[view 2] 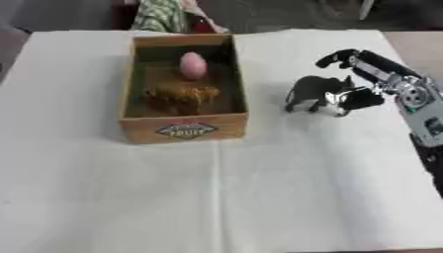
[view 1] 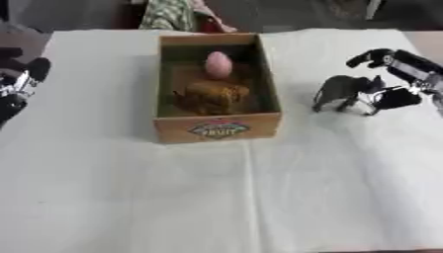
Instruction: Pick up objects on the table and place them in the box.
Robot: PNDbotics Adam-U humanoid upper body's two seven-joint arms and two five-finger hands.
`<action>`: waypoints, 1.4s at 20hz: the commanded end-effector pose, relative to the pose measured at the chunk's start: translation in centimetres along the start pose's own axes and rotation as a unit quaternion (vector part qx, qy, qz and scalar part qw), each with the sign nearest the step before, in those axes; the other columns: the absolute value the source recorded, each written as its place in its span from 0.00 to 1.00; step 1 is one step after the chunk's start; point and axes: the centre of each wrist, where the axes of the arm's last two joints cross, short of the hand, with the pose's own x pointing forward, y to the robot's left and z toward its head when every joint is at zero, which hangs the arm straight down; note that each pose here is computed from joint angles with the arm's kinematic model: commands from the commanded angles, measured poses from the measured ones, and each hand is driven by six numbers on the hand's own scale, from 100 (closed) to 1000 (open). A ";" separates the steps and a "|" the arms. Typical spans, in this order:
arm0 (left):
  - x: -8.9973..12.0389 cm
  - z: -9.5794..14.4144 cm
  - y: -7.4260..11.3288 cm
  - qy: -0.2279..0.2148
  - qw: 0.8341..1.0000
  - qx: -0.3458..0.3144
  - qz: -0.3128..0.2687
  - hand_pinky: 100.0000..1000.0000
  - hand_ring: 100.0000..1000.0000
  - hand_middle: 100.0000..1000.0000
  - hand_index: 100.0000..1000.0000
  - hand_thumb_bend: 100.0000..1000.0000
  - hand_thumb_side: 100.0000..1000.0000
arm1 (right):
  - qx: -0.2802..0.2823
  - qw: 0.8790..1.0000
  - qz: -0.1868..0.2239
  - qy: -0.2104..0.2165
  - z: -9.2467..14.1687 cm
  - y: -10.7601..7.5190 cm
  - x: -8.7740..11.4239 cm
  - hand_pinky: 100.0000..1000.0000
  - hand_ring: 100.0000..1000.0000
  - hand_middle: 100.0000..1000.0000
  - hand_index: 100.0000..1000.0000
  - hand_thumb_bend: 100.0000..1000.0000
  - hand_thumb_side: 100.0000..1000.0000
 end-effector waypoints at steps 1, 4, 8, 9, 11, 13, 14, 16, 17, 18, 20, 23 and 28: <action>0.4 -0.1 0.5 -0.008 1.000 0.004 0.000 0.70 0.36 0.49 0.70 0.59 0.39 | 0.004 1.000 0.021 0.001 0.0 -1.3 0.2 0.90 0.94 0.79 0.86 0.00 0.12; 0.4 -0.1 0.4 -0.007 1.000 0.002 0.001 0.70 0.36 0.49 0.70 0.59 0.39 | 0.024 0.999 0.029 0.003 -0.2 -1.1 0.2 0.90 0.94 0.79 0.86 0.00 0.13; 0.3 0.0 0.3 -0.006 1.000 0.000 0.002 0.70 0.36 0.49 0.70 0.59 0.39 | 0.046 0.998 0.038 0.009 -0.6 -0.9 0.2 0.90 0.94 0.79 0.86 0.00 0.14; 0.3 0.0 0.3 -0.006 1.000 -0.001 0.002 0.70 0.36 0.49 0.70 0.59 0.39 | 0.049 0.998 0.041 0.012 -0.7 -0.9 0.2 0.90 0.94 0.79 0.87 0.00 0.15; 0.3 0.0 0.3 -0.005 1.000 -0.001 0.003 0.70 0.36 0.49 0.70 0.59 0.39 | 0.053 0.997 0.047 0.016 -0.8 -0.8 0.2 0.90 0.94 0.79 0.87 0.00 0.15; 0.3 0.0 0.2 -0.005 1.000 -0.001 0.004 0.70 0.36 0.49 0.70 0.59 0.39 | 0.054 0.997 0.052 0.023 -1.0 -0.8 0.1 0.90 0.94 0.80 0.87 0.00 0.16; 0.3 0.0 0.2 -0.005 1.000 -0.001 0.004 0.70 0.36 0.49 0.70 0.59 0.39 | 0.053 0.997 0.054 0.027 -1.0 -0.8 0.0 0.90 0.94 0.80 0.87 0.00 0.16; 0.2 0.1 0.2 -0.005 1.000 -0.002 0.005 0.70 0.36 0.49 0.70 0.59 0.39 | 0.053 0.996 0.058 0.036 -1.1 -0.8 -0.1 0.90 0.93 0.79 0.87 0.00 0.17; 0.2 0.1 0.2 -0.005 1.000 -0.002 0.005 0.70 0.36 0.49 0.70 0.59 0.39 | 0.053 0.996 0.060 0.039 -1.1 -0.7 -0.2 0.90 0.93 0.79 0.87 0.00 0.17; 0.2 0.1 0.2 -0.004 1.000 -0.002 0.005 0.70 0.36 0.49 0.70 0.59 0.39 | 0.054 0.996 0.062 0.043 -1.1 -0.7 -0.3 0.90 0.93 0.79 0.87 0.00 0.17; 0.2 0.1 0.1 -0.004 1.000 -0.003 0.006 0.70 0.36 0.49 0.70 0.59 0.39 | 0.058 0.995 0.066 0.050 -1.2 -0.5 -0.5 0.89 0.91 0.79 0.88 0.00 0.18; 0.2 0.1 0.1 -0.004 1.000 -0.003 0.006 0.71 0.36 0.49 0.70 0.58 0.39 | 0.067 0.993 0.075 0.061 -1.3 -0.4 -0.7 0.87 0.90 0.80 0.89 0.00 0.19; 0.2 0.1 0.1 -0.004 1.000 -0.003 0.006 0.71 0.36 0.49 0.70 0.58 0.39 | 0.081 0.989 0.091 0.081 -1.4 -0.2 -1.0 0.85 0.90 0.81 0.89 0.00 0.20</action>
